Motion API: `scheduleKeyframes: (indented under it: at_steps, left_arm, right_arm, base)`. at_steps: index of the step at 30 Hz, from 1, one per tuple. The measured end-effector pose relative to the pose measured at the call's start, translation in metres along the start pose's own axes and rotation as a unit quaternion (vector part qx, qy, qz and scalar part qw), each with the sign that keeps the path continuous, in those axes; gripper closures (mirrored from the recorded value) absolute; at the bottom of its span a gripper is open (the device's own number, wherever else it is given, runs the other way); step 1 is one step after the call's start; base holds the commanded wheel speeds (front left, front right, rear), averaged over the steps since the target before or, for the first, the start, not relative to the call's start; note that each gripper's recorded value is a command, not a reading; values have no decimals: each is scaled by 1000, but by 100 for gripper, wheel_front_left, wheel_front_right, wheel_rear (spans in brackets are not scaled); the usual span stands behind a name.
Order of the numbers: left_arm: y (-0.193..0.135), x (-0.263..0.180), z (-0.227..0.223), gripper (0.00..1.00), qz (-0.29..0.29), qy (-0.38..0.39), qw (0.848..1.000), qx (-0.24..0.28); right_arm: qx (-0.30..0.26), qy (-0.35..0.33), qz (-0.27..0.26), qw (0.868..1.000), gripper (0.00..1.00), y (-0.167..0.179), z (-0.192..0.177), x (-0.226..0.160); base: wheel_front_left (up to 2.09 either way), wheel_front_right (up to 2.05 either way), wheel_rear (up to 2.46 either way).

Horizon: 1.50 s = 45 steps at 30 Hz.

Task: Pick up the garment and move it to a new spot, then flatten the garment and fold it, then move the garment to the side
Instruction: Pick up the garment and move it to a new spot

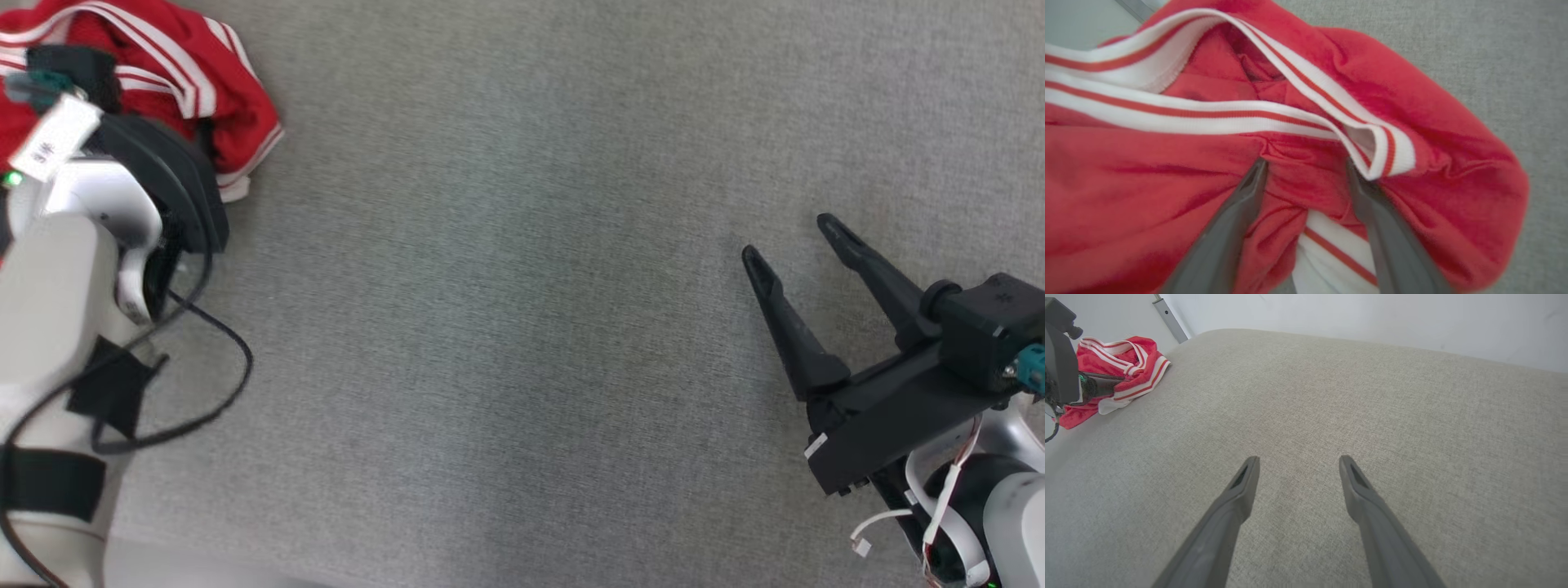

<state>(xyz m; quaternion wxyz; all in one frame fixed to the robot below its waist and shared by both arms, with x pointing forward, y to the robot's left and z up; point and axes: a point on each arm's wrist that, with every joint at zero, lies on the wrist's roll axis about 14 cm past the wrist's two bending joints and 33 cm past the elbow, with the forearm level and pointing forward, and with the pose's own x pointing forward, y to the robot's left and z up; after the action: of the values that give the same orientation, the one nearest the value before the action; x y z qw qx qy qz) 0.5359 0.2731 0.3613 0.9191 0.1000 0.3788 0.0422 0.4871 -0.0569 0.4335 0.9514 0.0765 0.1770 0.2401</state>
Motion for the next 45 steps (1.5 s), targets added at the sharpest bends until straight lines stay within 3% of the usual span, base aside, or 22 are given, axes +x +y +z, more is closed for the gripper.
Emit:
scheduleKeyframes:
  at_steps: [3, 4, 6, 18, 30, 38, 45]
  left_arm:
    - [3, 12, 3, 0, 12, 8, 1000, 1]
    - [3, 15, 5, 21, 15, 9, 1000, -1]
    - [3, 18, 7, 100, 17, 11, 1000, -4]
    - [-6, -4, 9, 100, 6, 12, 999, -39]
    - [-14, -62, 76, 100, -16, -124, 992, -3]
    - [-37, -119, 129, 100, -51, -231, 971, 30]
    - [-89, -178, 180, 100, -106, -337, 933, 64]
  right_arm:
    - [3, 6, -14, 1000, 0, -10, -5, 2]
    - [3, 6, -17, 1000, 0, -12, -6, 2]
    - [5, 11, -20, 1000, 0, -14, -9, 2]
    - [16, -10, -18, 1000, 0, -6, 6, 1]
    - [28, -71, -37, 996, 0, 3, 43, -21]
    - [47, -110, -51, 991, 0, 15, 61, -49]
    - [46, -141, -73, 986, 0, 15, 74, -78]
  base:
    - [0, 0, 0]
    - [0, 0, 0]
    - [0, 0, 0]
    - [0, 0, 0]
    - [0, 0, 0]
    - [0, 0, 0]
    - [0, 0, 0]
